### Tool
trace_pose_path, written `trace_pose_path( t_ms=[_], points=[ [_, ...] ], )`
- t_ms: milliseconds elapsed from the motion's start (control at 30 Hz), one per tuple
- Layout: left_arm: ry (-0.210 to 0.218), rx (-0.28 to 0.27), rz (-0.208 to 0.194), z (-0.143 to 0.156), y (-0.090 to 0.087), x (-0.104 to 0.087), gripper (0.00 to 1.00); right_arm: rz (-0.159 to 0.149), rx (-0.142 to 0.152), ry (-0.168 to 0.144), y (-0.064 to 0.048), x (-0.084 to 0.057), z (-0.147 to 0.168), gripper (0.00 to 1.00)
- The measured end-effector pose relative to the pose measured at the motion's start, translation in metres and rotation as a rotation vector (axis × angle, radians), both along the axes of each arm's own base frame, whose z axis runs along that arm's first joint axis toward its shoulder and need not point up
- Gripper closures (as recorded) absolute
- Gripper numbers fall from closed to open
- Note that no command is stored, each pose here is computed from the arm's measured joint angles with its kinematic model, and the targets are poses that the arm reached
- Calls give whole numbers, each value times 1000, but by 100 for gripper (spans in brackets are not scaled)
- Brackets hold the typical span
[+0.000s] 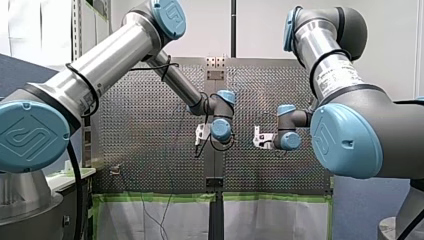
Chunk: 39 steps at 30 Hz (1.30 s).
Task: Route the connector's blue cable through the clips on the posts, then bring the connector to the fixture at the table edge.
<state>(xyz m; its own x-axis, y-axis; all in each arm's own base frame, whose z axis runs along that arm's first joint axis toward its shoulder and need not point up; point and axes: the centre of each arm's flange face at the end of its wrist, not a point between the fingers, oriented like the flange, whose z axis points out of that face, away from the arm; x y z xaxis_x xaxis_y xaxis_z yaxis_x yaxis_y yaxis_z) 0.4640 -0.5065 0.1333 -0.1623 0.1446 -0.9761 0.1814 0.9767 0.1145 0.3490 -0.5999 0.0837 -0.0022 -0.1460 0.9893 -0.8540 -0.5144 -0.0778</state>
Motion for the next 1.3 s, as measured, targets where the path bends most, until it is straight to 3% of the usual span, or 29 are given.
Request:
trace_pose_path(
  t_ms=[567, 1300],
  points=[
    [8, -20, -32, -12, -7, -24, 0, 0, -2, -1, 0, 0, 0, 100],
    [1, -37, -32, -11, -11, -27, 0, 6, 2, -3, 1, 1, 0, 100]
  ],
)
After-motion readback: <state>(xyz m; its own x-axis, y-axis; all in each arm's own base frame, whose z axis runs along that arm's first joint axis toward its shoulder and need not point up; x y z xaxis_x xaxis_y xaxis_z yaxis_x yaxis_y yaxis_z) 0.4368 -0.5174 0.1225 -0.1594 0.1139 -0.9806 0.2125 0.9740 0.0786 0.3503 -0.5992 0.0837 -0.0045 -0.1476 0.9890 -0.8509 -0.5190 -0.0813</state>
